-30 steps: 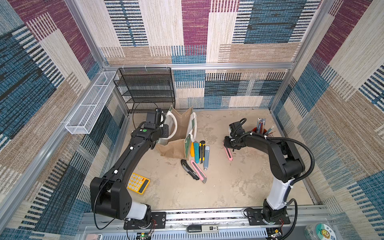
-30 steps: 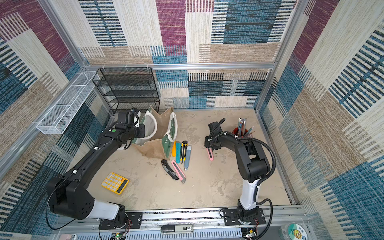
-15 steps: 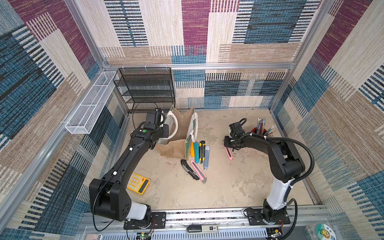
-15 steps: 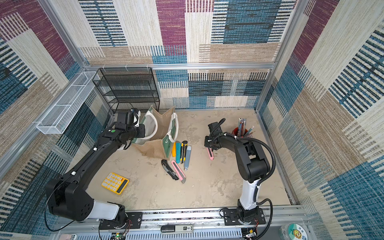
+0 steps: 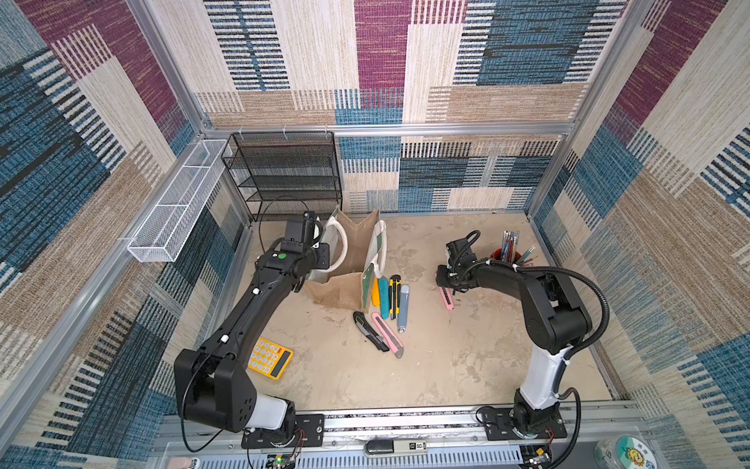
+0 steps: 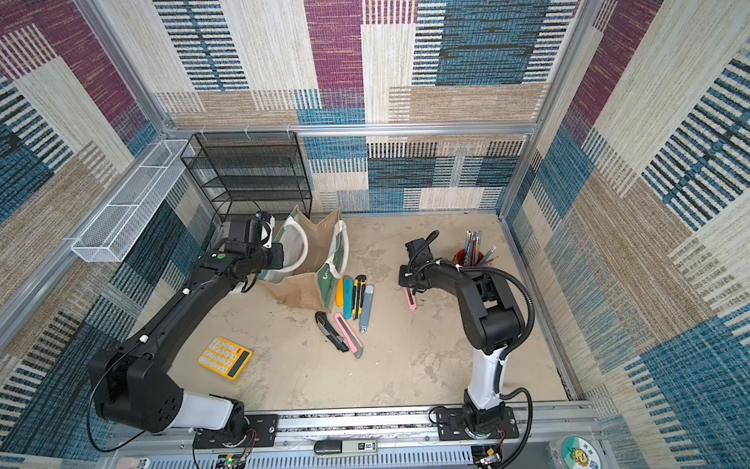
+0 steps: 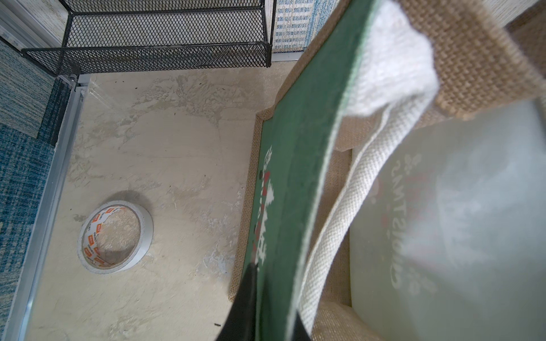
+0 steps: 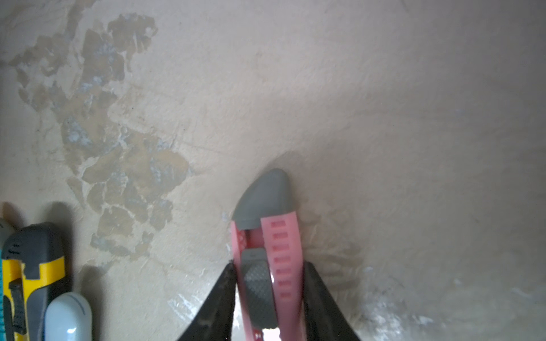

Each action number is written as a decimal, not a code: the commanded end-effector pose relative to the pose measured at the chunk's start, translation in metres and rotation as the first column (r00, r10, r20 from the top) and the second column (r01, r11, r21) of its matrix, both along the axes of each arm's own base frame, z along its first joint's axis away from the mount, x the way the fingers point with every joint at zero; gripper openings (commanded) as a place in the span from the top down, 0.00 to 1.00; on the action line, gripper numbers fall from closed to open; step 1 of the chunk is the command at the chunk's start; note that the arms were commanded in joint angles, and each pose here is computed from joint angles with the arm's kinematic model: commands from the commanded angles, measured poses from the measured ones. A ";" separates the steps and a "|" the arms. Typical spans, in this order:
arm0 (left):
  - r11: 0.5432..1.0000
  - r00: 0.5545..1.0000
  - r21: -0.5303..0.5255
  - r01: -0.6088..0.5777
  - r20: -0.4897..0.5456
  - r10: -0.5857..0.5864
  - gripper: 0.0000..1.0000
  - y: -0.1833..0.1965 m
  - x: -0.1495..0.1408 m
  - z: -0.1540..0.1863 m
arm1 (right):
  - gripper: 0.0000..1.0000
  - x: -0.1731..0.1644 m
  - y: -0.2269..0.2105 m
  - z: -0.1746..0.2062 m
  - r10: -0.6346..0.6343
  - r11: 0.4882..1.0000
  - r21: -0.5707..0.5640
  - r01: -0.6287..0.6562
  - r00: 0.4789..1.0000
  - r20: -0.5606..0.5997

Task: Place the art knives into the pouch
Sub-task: Pick up the utility knife at the center of the board.

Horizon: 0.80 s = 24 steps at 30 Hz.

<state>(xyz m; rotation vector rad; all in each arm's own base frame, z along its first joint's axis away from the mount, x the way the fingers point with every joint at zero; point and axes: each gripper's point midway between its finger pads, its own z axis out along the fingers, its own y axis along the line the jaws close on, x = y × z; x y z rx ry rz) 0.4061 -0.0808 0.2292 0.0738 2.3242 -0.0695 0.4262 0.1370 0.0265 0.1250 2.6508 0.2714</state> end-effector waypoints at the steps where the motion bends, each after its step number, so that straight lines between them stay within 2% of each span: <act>1: 1.000 1.000 -0.016 0.004 0.029 -0.004 1.00 -0.003 0.005 0.006 | 0.61 -0.027 -0.021 -0.022 -0.027 0.994 -0.106 0.014 0.993 -0.119; 12: 1.000 1.000 -0.016 0.010 0.025 -0.010 1.00 -0.004 0.007 0.004 | 0.61 -0.025 -0.021 -0.031 -0.020 0.991 -0.131 0.001 0.990 -0.142; 17: 1.000 1.000 -0.020 0.013 0.026 -0.013 1.00 -0.005 0.007 0.005 | 0.66 -0.023 -0.021 -0.031 -0.021 0.987 -0.160 -0.002 0.990 -0.140; 20: 1.000 1.000 -0.020 0.011 0.028 -0.011 1.00 -0.005 0.007 0.006 | 0.73 -0.022 -0.019 -0.033 -0.015 0.988 -0.152 -0.007 0.990 -0.143; 24: 1.000 0.999 -0.019 0.012 0.031 -0.011 1.00 -0.004 0.006 0.007 | 0.76 -0.019 -0.014 -0.029 -0.012 0.990 -0.141 -0.006 0.992 -0.126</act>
